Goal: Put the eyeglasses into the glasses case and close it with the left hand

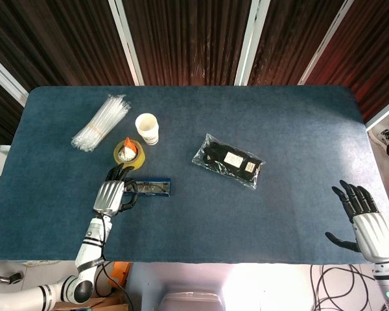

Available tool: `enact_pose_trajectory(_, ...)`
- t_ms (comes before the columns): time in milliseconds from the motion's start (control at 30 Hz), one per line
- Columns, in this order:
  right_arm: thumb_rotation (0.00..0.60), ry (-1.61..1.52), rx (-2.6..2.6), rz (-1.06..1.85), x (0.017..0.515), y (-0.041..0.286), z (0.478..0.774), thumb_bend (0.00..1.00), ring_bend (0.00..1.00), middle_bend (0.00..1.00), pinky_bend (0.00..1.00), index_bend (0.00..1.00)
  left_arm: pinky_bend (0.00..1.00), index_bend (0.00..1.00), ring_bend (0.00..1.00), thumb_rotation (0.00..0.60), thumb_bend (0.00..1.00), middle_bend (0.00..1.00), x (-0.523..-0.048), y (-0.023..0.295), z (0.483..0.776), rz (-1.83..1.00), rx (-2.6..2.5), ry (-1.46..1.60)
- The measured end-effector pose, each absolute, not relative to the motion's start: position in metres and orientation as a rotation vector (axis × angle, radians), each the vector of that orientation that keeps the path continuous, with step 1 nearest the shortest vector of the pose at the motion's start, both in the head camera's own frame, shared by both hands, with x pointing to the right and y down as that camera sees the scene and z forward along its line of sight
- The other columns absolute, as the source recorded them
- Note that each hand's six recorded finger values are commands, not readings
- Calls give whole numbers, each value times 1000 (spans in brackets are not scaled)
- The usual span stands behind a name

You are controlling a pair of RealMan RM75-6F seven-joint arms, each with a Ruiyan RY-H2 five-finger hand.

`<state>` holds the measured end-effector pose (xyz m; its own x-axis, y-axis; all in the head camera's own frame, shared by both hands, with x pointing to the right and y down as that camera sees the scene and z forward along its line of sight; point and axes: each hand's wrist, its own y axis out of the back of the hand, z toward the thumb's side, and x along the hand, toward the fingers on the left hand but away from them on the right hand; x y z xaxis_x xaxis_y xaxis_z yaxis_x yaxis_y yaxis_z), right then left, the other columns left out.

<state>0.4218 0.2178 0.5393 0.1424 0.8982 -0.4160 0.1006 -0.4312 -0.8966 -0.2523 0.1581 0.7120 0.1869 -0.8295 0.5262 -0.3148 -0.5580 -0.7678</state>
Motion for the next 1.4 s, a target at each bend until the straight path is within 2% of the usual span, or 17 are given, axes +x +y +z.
enact_pose_trajectory(467,600,-980,-1677,1365,424,218,537,278,0,0,0,0,84,666,29,600,532,155,-248,145,730,-1416,-1961,1076)
enact_pose_trajectory(733,600,-978,-1680,1365,423,218,538,278,0,0,0,0,85,613,37,600,507,156,-246,136,737,-1431,-1945,1089)
enact_pose_trajectory(833,600,-981,-1683,1361,423,218,537,278,0,0,0,0,85,537,37,600,502,155,-247,134,741,-1449,-1942,1088)
enact_pose_trajectory(933,600,-983,-1685,1359,424,218,536,278,0,0,0,0,84,365,37,600,501,149,-247,132,746,-1472,-1933,1078)
enact_pose_trajectory(1133,600,-988,-1684,1347,424,219,534,278,0,0,0,0,82,118,32,600,459,116,-244,132,751,-1491,-1919,1059)
enact_pose_trajectory(1233,600,-984,-1685,1337,423,221,532,278,0,0,0,0,82,77,26,600,438,99,-244,130,750,-1487,-1901,1065)
enact_pose_trajectory(1400,600,-978,-1682,1340,423,221,533,278,0,0,0,0,83,70,14,600,427,72,-243,130,741,-1445,-1882,1082)
